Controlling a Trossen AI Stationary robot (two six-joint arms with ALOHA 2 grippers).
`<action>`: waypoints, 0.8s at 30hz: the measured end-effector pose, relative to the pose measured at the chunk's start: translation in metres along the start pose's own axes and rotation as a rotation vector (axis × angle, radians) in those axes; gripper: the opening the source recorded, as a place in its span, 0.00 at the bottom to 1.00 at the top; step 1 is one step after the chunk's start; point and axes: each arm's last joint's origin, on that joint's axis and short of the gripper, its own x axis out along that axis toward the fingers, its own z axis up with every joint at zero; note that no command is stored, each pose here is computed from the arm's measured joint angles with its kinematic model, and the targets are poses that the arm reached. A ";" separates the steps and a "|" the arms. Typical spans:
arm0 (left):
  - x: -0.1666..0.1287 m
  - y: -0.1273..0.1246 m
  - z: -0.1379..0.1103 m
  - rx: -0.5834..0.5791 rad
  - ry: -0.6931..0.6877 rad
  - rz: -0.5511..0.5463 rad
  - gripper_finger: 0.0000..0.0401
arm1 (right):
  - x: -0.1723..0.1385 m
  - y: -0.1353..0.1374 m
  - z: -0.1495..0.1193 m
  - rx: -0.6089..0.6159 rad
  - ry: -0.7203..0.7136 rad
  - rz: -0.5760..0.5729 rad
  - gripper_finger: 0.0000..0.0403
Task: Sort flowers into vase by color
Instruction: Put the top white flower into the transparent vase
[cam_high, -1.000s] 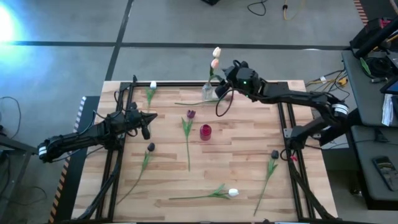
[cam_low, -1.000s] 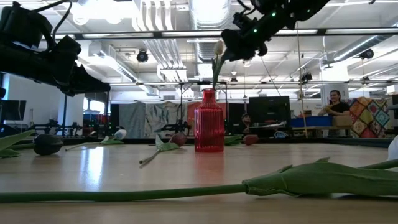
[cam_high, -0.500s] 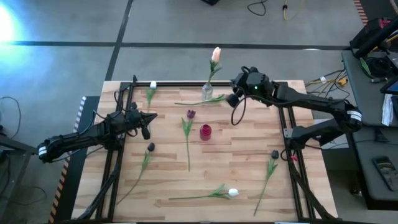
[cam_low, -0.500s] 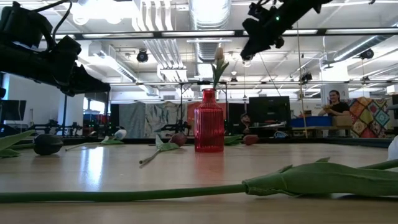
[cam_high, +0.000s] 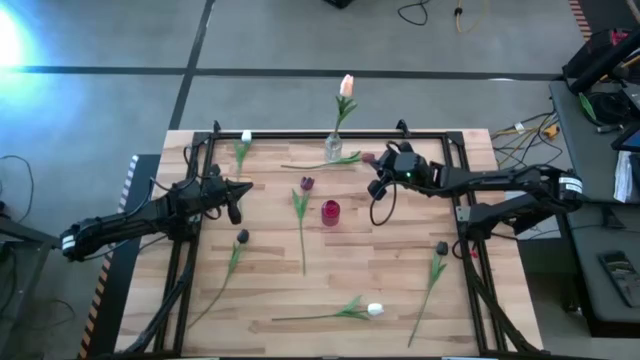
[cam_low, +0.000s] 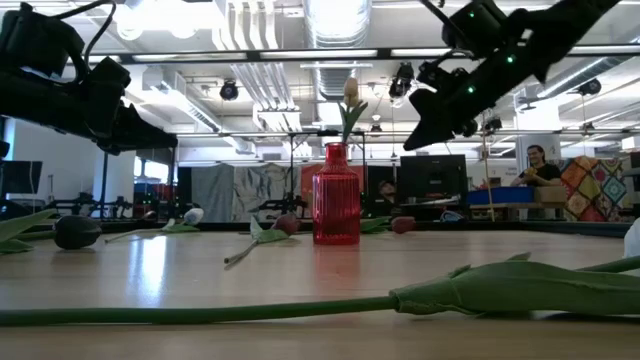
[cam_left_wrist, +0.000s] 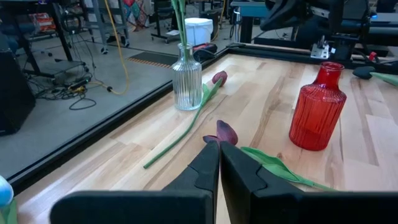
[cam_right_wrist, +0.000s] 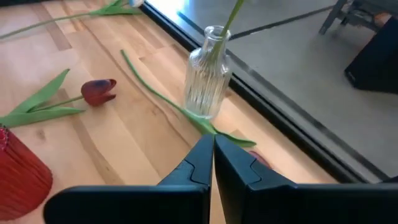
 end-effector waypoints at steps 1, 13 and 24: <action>0.000 0.000 0.000 0.000 0.002 0.000 0.00 | 0.000 0.001 -0.003 0.003 -0.009 0.004 0.02; 0.002 0.000 0.014 0.017 -0.095 0.003 0.00 | -0.001 0.003 -0.030 0.040 -0.009 0.019 0.02; 0.012 0.011 0.057 -0.125 0.345 0.317 0.00 | -0.001 0.003 -0.031 0.025 -0.004 0.019 0.02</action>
